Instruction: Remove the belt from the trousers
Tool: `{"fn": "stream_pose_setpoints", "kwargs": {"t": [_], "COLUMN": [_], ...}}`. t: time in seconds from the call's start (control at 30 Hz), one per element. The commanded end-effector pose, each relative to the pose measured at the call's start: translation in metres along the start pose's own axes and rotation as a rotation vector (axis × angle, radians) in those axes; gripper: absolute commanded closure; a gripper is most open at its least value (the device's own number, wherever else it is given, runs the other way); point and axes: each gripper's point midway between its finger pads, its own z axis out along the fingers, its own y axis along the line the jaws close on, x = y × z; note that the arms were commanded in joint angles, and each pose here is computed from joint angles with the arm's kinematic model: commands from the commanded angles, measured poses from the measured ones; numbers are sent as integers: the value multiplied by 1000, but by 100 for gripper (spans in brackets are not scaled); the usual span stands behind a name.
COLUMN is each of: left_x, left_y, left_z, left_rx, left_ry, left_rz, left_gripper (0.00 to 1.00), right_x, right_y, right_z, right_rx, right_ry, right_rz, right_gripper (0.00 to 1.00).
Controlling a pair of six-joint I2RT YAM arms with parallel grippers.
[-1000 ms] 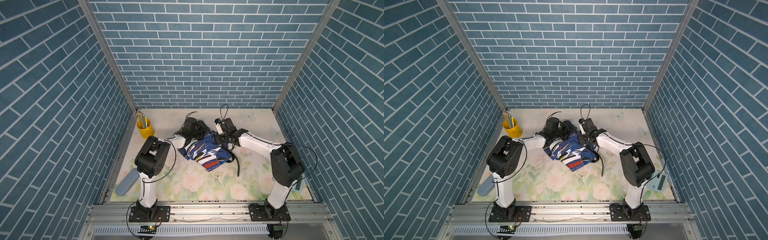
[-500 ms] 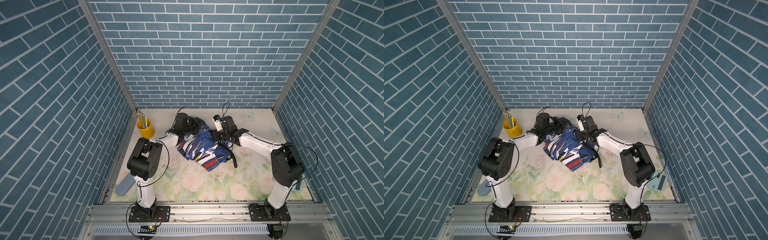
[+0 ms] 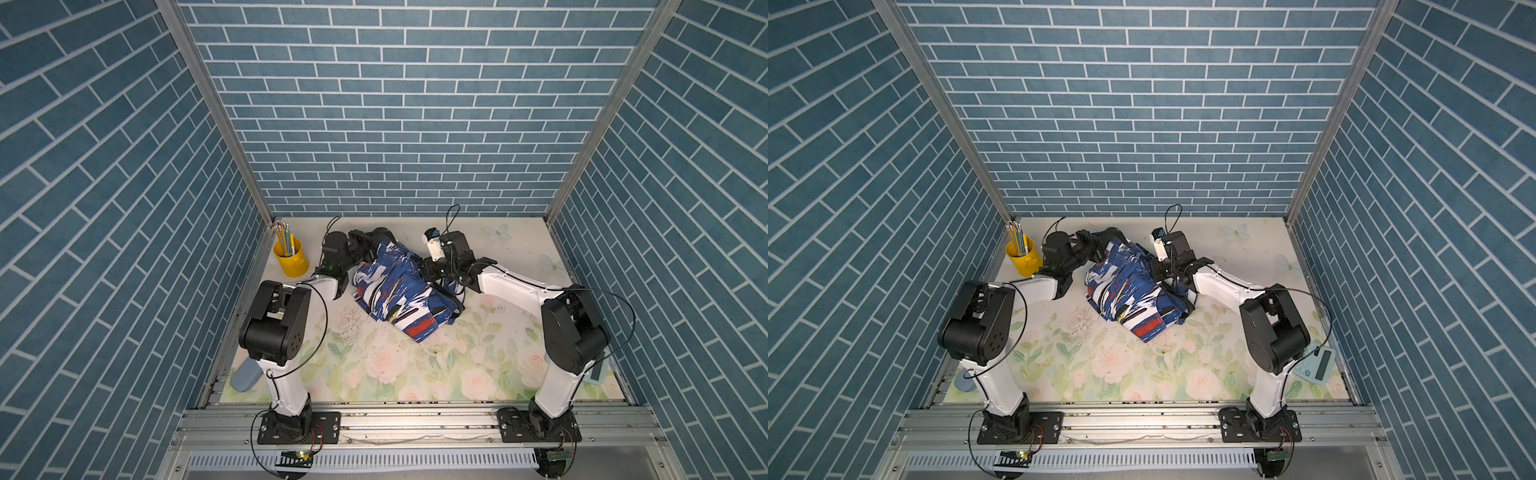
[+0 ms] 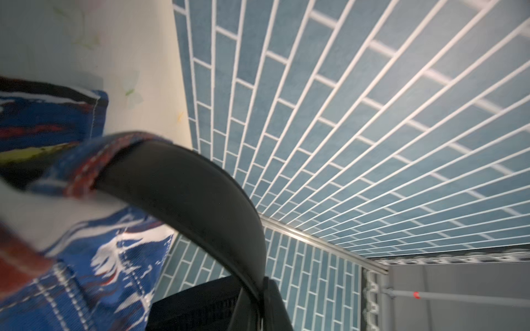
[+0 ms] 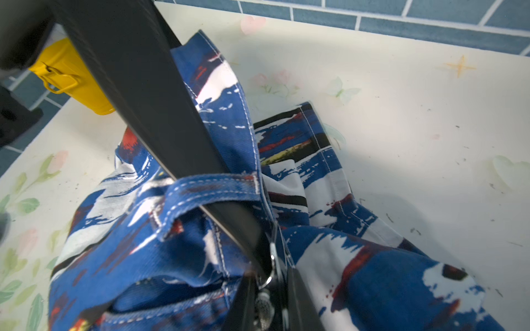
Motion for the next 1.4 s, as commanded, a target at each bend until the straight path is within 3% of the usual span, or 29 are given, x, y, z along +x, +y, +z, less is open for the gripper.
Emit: {"fn": "stream_pose_setpoints", "kwargs": {"t": [0.0,0.2,0.33,0.6,0.8,0.87,0.9,0.97,1.03,1.13,1.2,1.27,1.37], "left_x": [-11,-37,-47,-16,11,24,28,40,48,47,31,24,28], "left_y": [-189,-189,-212,-257,-277,-284,-283,-261,-218,-121,-55,-21,16], "left_z": [-89,-122,-136,-121,-119,-110,-102,-73,-41,4,12,9,-2], "left_rx": [737,952,1083,1148,1197,1151,1105,917,672,166,-249,-555,-814], "left_ry": [-50,-61,-53,106,180,222,233,245,242,195,110,73,102], "left_rz": [1,-154,-156,-54,-50,-11,9,79,178,442,712,956,1141], "left_gripper": [100,100,100,100,100,100,96,75,72,58,55,57,58], "right_x": [126,130,138,155,150,144,140,125,103,72,54,40,24], "right_y": [-62,-70,-80,-129,-151,-149,-147,-142,-136,-127,-122,-118,-113], "right_z": [0,0,-4,-20,-29,-27,-25,-22,-22,-27,-32,-38,-43], "right_rx": [234,258,285,371,420,399,387,359,340,304,286,271,253], "right_ry": [419,439,457,488,492,471,463,423,362,281,236,207,178], "right_rz": [141,143,146,225,227,237,239,240,224,212,207,205,200], "right_gripper": [100,100,100,100,100,100,100,100,100,100,100,100,100]}}
